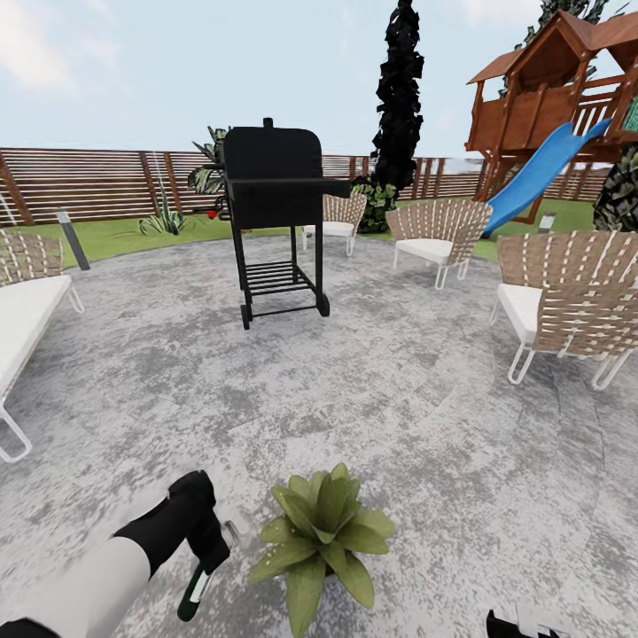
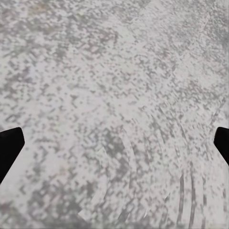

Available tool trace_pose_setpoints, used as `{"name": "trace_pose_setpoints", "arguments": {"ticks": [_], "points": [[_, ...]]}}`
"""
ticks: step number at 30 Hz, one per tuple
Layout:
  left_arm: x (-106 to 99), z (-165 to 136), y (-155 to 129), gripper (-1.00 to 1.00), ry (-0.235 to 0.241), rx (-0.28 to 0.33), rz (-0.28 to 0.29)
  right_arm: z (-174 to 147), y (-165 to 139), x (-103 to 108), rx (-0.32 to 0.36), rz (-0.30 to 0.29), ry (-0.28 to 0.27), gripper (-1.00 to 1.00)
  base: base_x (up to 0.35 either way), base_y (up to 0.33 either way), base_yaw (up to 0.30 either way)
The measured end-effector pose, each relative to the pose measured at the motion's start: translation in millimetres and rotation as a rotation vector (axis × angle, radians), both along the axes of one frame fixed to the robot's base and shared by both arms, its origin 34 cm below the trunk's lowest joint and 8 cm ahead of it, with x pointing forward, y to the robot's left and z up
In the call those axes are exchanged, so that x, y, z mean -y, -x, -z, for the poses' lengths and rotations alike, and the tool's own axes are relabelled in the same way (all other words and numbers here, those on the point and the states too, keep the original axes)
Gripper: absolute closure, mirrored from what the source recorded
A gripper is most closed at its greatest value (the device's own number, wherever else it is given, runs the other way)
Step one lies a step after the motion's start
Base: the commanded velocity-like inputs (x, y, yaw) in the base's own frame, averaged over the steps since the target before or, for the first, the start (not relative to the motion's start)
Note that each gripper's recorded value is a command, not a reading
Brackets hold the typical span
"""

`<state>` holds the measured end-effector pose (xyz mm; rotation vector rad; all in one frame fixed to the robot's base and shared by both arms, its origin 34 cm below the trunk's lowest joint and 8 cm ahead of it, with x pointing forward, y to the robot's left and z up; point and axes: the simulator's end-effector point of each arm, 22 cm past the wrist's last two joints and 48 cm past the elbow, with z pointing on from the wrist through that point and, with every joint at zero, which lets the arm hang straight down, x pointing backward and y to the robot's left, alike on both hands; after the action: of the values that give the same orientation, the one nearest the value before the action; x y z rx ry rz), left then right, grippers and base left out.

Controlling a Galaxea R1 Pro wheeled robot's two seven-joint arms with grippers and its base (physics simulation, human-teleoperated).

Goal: Pick up the pesticide atomizer in the garden and spray insectifuge to fully cover both potted plants in the garden.

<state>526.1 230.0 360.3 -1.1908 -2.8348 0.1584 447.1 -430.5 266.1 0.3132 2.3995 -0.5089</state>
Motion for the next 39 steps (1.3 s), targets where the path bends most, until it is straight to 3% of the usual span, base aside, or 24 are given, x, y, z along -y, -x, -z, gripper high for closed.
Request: {"name": "trace_pose_setpoints", "arguments": {"ticks": [8, 11, 14, 17, 19, 23, 24, 29, 34, 39], "points": [[5, -5, -7, 1.00, 0.008, 0.018, 0.007, 0, 1, 1, -0.001, 0.000, 0.002, -1.00, 0.000, 0.000, 0.000], [6, -17, -25, 1.00, 0.009, 0.050, 0.008, 0, 1, 1, -0.001, 0.000, 0.002, -1.00, 0.000, 0.000, 0.000], [-3, -26, -38, 1.00, 0.002, 0.071, -0.001, 0, 1, 2, -0.001, 0.000, 0.003, -1.00, 0.000, 0.000, 0.000], [-25, -20, -30, 1.00, -0.022, 0.049, -0.019, 0, 1, 2, 0.000, 0.000, 0.003, -1.00, 0.000, 0.000, 0.000], [-19, -21, -24, 1.00, 0.010, 0.018, -0.028, 0, 1, 2, -0.001, 0.000, 0.002, -1.00, 0.000, 0.000, 0.035], [22, -42, -3, 1.00, 0.164, -0.111, 0.002, 0, 1, 2, 0.001, 0.003, 0.004, -1.00, 0.000, 0.000, 0.208], [23, -46, -2, 1.00, 0.166, -0.121, 0.017, -1, 1, 2, 0.001, 0.003, 0.004, -1.00, 0.000, 0.000, 0.265], [14, -47, 7, 1.00, 0.118, -0.155, 0.055, -1, 0, 3, 0.003, 0.003, 0.005, -1.00, 0.000, -0.003, 0.264], [30, -60, 12, 1.00, 0.148, -0.193, 0.090, -2, 0, 3, 0.005, 0.003, 0.007, -1.00, 0.077, -0.185, 0.059], [24, -57, 11, 1.00, 0.059, -0.185, 0.136, -2, 0, 5, 0.005, 0.003, 0.009, -1.00, 0.105, -0.257, 0.003]]}}
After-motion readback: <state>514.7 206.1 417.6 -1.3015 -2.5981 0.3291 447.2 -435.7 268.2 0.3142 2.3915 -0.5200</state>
